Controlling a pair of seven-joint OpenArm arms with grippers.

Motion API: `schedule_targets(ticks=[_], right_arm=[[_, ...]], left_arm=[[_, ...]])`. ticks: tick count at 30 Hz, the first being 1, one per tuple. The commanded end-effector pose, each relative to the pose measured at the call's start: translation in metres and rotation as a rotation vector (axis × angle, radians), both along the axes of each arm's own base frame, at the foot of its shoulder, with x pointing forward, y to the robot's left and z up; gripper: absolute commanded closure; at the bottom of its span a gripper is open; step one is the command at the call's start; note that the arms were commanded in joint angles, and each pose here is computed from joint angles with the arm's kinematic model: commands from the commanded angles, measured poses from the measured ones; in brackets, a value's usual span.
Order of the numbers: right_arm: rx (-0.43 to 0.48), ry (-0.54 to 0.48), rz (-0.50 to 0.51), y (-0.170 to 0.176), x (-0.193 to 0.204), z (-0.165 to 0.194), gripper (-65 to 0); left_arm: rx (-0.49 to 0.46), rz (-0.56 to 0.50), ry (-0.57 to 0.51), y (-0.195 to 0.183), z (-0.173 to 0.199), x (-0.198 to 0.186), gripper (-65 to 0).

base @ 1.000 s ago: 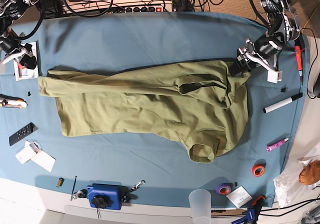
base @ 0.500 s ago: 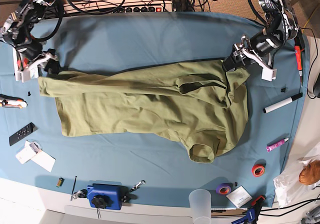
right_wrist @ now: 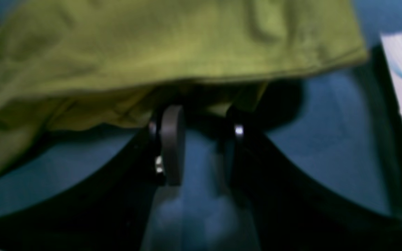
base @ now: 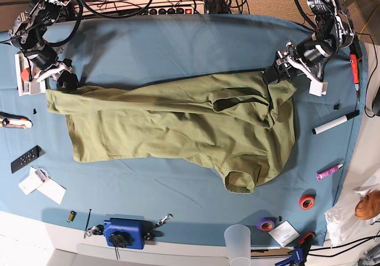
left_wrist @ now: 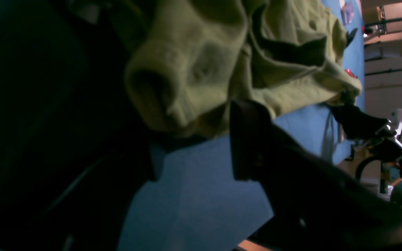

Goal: Layout the t-shirt on the table in an organized manner, then fold the t-shirt properly
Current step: 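Pull the grasped edge taut with both grippers to straighten the shirt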

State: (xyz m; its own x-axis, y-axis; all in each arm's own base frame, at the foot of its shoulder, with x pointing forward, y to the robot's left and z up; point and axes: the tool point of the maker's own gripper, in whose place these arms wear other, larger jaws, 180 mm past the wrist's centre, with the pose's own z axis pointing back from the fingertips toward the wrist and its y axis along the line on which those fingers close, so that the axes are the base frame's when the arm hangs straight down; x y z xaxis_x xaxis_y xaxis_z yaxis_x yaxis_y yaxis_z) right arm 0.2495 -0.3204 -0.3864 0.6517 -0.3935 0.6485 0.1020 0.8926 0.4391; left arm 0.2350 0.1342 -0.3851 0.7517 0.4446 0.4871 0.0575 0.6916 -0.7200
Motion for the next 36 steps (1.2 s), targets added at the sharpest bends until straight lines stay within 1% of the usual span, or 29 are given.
schedule_targets(ticks=[1, 2, 4, 5, 9, 13, 15, 18, 21, 24, 29, 36], right_arm=[[-0.005, 0.017, -0.004, -0.005, 0.001, -0.001, -13.3], [0.015, 0.025, -0.011, -0.005, 0.002, -0.006, -8.8], [0.047, 0.031, -0.021, -0.004, 0.005, -0.012, -0.3], [0.055, 0.029, -0.023, -0.003, 0.008, -0.012, 0.0], [0.053, 0.004, -0.016, -0.004, 0.019, -0.003, 0.0], [0.027, -0.006, -0.019, -0.011, 0.019, 0.008, 0.0], [0.03, -0.015, -0.032, -0.015, 0.017, 0.013, 0.0], [0.069, -0.04, -0.047, -0.019, 0.013, 0.02, 0.0], [0.085, -0.019, -0.033, -0.019, 0.003, 0.019, 0.0], [0.08, 0.009, -0.03, -0.022, -0.008, 0.014, 0.0], [0.086, 0.063, -0.024, -0.02, -0.028, 0.003, 0.0], [0.099, 0.08, -0.037, -0.022, -0.042, -0.001, 0.0]], left_arm=[[0.002, 0.0, -0.035, 0.002, 0.008, 0.005, -23.5], [0.008, -0.001, -0.031, 0.002, 0.007, 0.005, -17.8], [0.022, -0.003, -0.024, 0.003, 0.005, 0.004, -1.8], [0.028, -0.004, -0.022, 0.004, 0.004, 0.004, 0.0], [0.032, -0.019, -0.006, 0.003, 0.002, 0.001, 0.0], [0.041, -0.042, 0.003, 0.009, 0.004, -0.002, 0.0], [0.049, -0.026, -0.009, 0.018, 0.008, 0.0, 0.0], [0.074, 0.019, -0.022, 0.038, 0.013, 0.001, 0.0], [0.072, 0.033, -0.023, 0.05, 0.018, -0.001, 0.0], [0.079, -0.011, -0.034, 0.05, 0.021, -0.003, 0.0], [0.082, -0.006, -0.043, 0.052, 0.023, -0.001, 0.0], [0.102, -0.011, -0.044, 0.058, 0.024, -0.001, 0.0]])
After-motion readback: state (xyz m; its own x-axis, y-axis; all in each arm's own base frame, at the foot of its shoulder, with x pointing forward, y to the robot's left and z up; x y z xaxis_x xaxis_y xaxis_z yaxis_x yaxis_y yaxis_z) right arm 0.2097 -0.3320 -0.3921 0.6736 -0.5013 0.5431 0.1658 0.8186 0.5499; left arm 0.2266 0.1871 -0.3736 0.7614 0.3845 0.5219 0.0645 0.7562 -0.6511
